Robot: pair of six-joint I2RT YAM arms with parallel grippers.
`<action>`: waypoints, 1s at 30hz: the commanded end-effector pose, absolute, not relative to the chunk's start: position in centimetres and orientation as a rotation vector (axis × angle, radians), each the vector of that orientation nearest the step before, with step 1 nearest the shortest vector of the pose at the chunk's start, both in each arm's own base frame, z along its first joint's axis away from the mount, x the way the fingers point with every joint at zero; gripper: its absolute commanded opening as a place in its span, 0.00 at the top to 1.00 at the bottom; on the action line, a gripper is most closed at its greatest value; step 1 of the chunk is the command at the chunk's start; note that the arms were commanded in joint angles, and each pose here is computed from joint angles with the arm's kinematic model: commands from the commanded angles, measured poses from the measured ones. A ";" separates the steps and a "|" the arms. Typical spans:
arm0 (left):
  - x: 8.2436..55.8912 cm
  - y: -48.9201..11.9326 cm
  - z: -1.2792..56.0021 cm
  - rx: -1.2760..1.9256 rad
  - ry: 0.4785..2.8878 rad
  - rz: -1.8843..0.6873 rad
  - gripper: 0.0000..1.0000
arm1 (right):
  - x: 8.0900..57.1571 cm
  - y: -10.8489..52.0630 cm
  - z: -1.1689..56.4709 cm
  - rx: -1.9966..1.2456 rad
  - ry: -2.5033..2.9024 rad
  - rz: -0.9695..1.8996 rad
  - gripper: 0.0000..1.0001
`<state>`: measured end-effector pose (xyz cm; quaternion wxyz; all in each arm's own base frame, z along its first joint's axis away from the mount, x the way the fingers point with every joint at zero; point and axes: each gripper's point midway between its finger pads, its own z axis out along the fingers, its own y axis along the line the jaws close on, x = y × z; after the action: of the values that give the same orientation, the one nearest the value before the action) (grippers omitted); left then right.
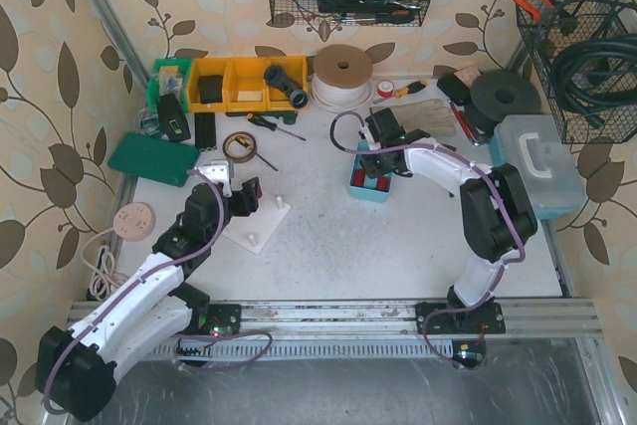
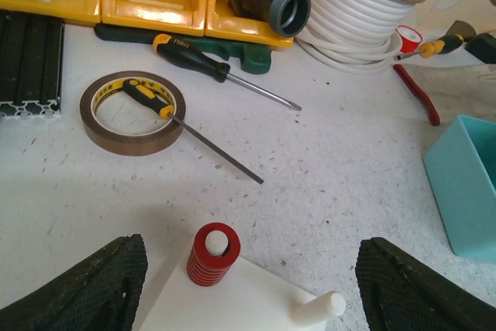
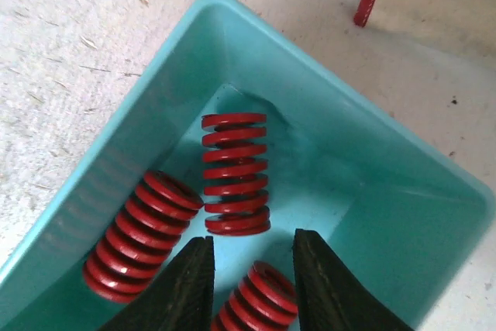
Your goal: Install the large spring
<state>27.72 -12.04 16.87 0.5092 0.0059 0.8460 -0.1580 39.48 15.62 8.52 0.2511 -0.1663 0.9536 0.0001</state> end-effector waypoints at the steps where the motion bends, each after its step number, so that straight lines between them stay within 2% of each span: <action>1: 28.3 -12.7 19.0 0.085 1.908 -0.404 0.23 | 40.7 16.2 7.8 -0.466 2.599 0.005 0.69; 22: 27.6 -12.9 19.0 0.121 1.870 -0.431 0.15 | 40.7 16.3 2.3 -0.483 2.712 0.006 0.70; 27: 27.4 -12.9 19.3 0.122 1.860 -0.440 0.15 | 41.2 16.4 2.3 -0.488 2.698 -0.003 0.63; 30: 27.3 -12.9 19.3 0.123 1.857 -0.441 0.14 | 41.5 16.7 2.2 -0.500 2.693 0.005 0.62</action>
<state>27.37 -12.79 18.56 0.5609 0.0506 0.8070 -0.1778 41.97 16.61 4.10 0.2291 -0.1715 0.9582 0.0010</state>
